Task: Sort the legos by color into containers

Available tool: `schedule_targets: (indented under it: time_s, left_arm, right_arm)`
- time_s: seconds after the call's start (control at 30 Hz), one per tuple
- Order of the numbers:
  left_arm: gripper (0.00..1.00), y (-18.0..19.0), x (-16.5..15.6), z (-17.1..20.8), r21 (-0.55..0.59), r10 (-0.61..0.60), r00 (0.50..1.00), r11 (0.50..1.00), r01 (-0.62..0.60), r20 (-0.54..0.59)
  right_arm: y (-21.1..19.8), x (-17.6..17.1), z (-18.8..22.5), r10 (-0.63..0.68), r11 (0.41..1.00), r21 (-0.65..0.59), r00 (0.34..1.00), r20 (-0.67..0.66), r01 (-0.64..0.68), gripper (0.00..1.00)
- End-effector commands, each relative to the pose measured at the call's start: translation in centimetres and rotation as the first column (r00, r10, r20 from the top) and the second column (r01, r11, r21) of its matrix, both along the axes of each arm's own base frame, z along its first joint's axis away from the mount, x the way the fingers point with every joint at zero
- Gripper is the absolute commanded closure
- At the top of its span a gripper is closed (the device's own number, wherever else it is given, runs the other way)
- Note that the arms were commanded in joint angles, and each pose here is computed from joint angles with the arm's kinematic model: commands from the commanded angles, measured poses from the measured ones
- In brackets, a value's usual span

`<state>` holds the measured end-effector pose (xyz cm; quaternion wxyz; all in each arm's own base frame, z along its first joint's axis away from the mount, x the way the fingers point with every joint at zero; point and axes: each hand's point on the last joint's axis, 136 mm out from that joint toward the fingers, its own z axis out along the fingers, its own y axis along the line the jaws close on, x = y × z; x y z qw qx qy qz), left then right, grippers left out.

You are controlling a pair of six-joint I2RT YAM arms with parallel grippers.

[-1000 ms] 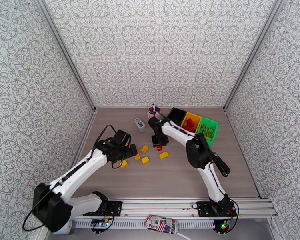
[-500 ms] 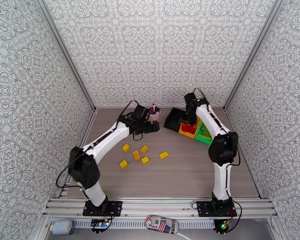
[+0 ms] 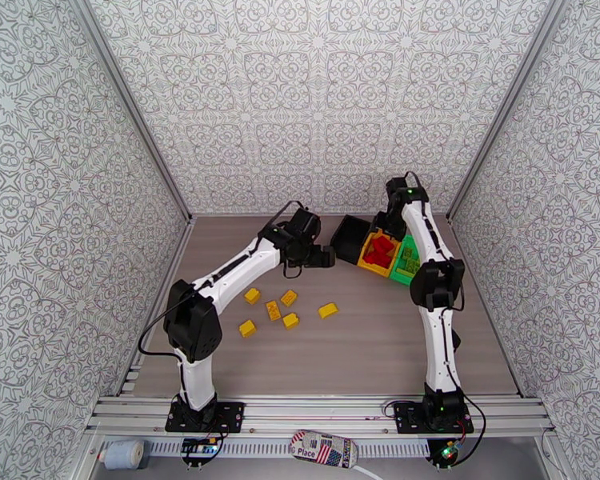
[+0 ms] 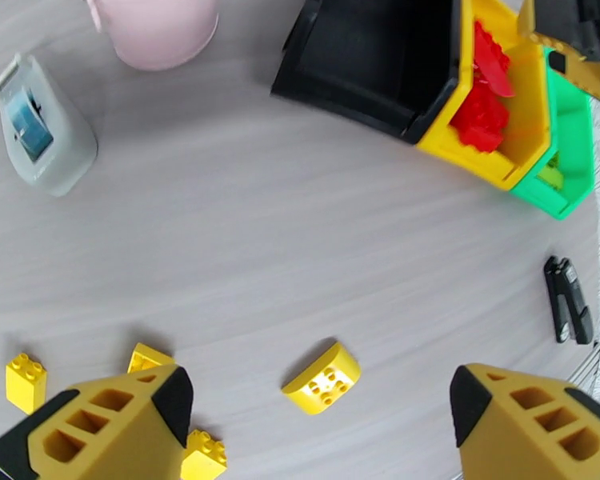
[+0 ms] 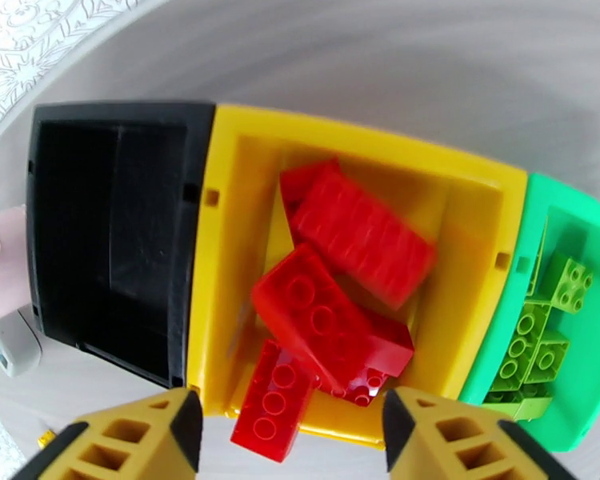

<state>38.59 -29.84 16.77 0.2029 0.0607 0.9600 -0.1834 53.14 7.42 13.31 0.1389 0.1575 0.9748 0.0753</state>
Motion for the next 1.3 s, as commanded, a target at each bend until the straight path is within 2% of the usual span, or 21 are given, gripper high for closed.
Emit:
schedule_targets:
  time_s: [0.0, 0.23, 0.37, 0.5, 0.6, 0.8, 0.93, 1.1, 1.27]
  left_arm:
    - [0.13, 0.4, -1.8, 0.5, 0.003, -0.023, 1.0, 1.0, 0.023, -0.01]
    - [0.21, 0.1, -4.1, -1.5, 0.073, -0.118, 0.993, 0.99, 0.119, -0.018]
    - [0.24, -1.5, -6.4, -3.2, 0.122, -0.265, 0.964, 0.956, 0.266, -0.024]
    - [0.29, -2.8, -8.8, -6.1, 0.2, -0.391, 0.918, 0.896, 0.396, -0.065]
    - [0.31, -3.3, -9.7, -8.1, 0.257, -0.44, 0.892, 0.854, 0.451, -0.103]
    - [0.33, -3.4, -9.3, -11.0, 0.317, -0.441, 0.884, 0.825, 0.468, -0.156]
    - [0.34, -3.3, -8.4, -12.0, 0.355, -0.428, 0.887, 0.813, 0.462, -0.174]
    - [0.35, -3.0, -7.5, -13.7, 0.395, -0.406, 0.888, 0.796, 0.459, -0.214]
    - [0.45, -3.0, -7.5, -15.2, 0.387, -0.384, 0.889, 0.802, 0.455, -0.248]
  right_arm:
    - [0.6, -0.7, 3.0, 0.021, 0.999, 0.025, 0.998, 0.052, -0.022, 0.33]
    - [1.2, -3.0, 8.5, 0.055, 0.996, 0.055, 0.987, 0.151, -0.063, 0.27]
    - [1.9, -5.9, 10.2, 0.084, 0.993, 0.075, 0.983, 0.161, -0.097, 0.25]
    - [2.9, -10.4, 9.4, 0.097, 0.985, 0.13, 0.984, 0.148, -0.116, 0.21]
    - [3.2, -14.8, 7.4, 0.079, 0.979, 0.18, 0.991, 0.109, -0.098, 0.2]
    - [2.8, -24.0, 3.3, 0.033, 0.972, 0.231, 0.999, 0.027, -0.039, 0.2]
    - [1.9, -28.5, 2.1, 0.003, 0.974, 0.228, 1.0, 0.001, -0.003, 0.2]
    - [0.9, -32.0, 1.7, -0.033, 0.974, 0.225, 0.999, -0.002, 0.033, 0.19]
    - [0.7, -33.1, 1.6, -0.045, 0.972, 0.23, 0.999, -0.007, 0.046, 0.18]
